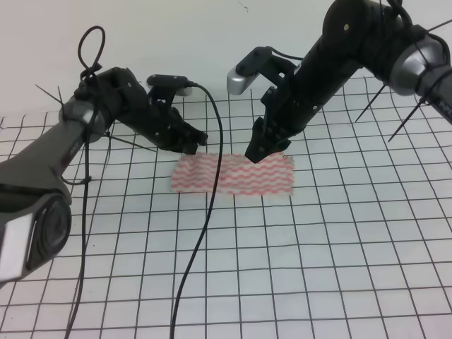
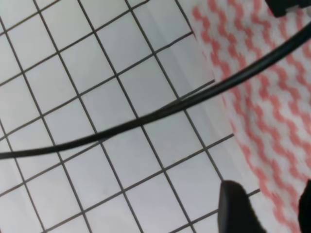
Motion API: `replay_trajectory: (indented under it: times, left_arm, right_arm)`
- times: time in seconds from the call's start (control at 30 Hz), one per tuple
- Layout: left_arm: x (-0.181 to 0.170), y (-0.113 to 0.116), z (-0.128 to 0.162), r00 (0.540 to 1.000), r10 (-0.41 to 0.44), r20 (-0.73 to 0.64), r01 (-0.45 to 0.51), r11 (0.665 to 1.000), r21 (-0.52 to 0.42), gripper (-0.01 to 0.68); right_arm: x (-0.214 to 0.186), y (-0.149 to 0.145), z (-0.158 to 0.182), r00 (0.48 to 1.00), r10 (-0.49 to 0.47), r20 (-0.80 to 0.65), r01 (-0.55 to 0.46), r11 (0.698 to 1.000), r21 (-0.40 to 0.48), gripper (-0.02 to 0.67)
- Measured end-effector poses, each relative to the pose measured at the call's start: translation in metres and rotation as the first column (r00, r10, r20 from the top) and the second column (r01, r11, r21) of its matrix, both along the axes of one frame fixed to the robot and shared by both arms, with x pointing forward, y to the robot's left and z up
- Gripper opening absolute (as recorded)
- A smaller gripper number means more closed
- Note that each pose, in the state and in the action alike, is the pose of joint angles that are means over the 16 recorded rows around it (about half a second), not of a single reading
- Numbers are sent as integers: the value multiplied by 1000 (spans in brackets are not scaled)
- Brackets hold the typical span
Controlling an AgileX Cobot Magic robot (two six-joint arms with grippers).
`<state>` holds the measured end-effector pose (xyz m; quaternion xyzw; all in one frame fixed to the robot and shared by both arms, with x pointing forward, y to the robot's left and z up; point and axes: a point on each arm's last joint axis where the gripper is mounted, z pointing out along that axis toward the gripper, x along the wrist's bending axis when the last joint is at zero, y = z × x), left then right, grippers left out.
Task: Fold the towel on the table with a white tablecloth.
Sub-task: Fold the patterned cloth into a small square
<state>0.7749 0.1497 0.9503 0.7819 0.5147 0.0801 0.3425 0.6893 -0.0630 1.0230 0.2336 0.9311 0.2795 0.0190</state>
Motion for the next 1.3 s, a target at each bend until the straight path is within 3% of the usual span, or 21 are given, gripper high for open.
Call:
replay_trajectory:
  times: [0.53,0.8,1.03,1.13,1.3]
  left_arm:
    - [4,-1,6,999,-7,45,8,1000,-15,11]
    - [2,0,10,999,-15,37,15,1000,-1,158]
    - [-7,5,39,999,-34,22,34,999,-18,268]
    - [-14,9,56,999,-51,2,51,998,-31,248]
    - [-29,15,84,995,-86,-44,83,995,-54,145]
  right_arm:
    - [0,0,0,1000,-2,-1,2,1000,0,280]
    - [2,-3,-1,1000,-26,7,27,999,-19,281]
    - [15,-19,-2,992,-105,73,109,993,-55,282]
    - [24,-30,-4,984,-141,113,149,987,-67,282]
    - [40,-48,-16,972,-167,166,182,980,-84,282]
